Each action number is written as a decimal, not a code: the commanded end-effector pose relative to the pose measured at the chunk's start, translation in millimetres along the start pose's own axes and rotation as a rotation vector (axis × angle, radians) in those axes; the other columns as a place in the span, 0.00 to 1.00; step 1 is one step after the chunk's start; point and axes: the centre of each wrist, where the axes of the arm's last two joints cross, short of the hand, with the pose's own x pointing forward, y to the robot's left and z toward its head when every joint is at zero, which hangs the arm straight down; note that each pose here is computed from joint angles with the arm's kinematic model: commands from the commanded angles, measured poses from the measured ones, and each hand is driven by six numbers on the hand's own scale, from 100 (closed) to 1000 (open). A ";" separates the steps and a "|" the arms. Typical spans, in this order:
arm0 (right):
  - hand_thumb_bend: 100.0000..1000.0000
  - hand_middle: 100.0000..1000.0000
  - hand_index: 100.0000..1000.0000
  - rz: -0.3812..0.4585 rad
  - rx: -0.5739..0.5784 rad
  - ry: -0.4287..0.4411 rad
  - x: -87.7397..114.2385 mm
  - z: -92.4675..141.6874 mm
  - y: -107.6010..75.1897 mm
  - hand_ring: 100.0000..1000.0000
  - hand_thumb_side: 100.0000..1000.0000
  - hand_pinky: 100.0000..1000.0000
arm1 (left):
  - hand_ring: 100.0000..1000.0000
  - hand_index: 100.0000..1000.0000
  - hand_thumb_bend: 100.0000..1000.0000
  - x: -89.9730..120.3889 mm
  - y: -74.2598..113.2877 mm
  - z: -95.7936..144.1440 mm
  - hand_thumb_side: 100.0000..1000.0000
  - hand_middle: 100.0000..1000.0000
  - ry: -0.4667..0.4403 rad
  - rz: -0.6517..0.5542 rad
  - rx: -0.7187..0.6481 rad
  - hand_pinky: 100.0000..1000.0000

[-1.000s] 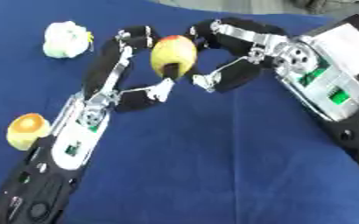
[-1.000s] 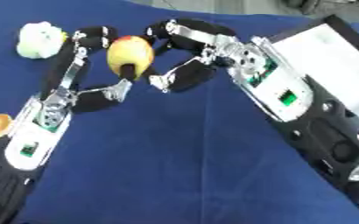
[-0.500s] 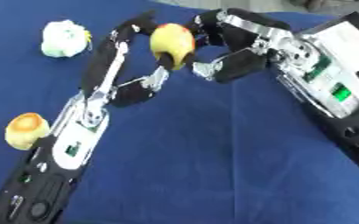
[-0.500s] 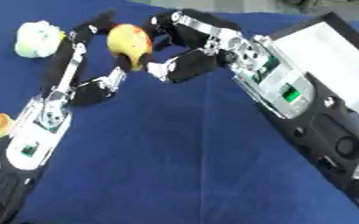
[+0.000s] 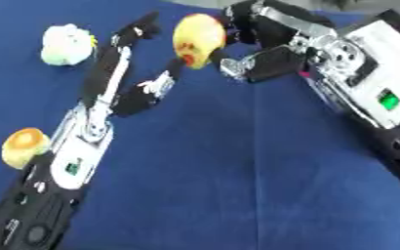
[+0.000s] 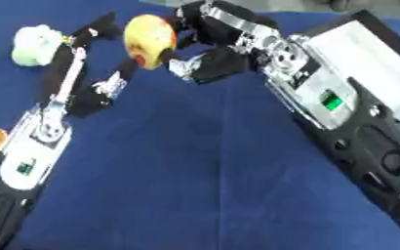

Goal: Pick up the objects with one hand, pass them to the other hand, and then place them into the box on the other side of the table.

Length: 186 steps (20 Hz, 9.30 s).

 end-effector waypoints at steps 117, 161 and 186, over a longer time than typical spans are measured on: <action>0.00 1.00 0.99 0.266 -0.498 0.187 -14.4 142.6 -52.9 1.00 0.27 0.96 | 0.71 0.60 0.00 -74.6 201.0 57.2 0.23 0.52 0.413 -0.322 -1.228 0.84; 0.00 1.00 1.00 0.312 0.219 -0.145 63.2 35.6 -7.4 1.00 0.11 0.96 | 0.55 0.56 0.00 -1.9 46.6 -4.2 0.14 0.46 -0.211 -0.267 0.086 0.74; 0.00 1.00 1.00 0.501 0.193 -0.019 21.4 -9.3 11.1 1.00 0.16 0.95 | 0.54 0.55 0.00 66.4 14.9 -28.9 0.11 0.45 -0.449 -0.153 0.160 0.73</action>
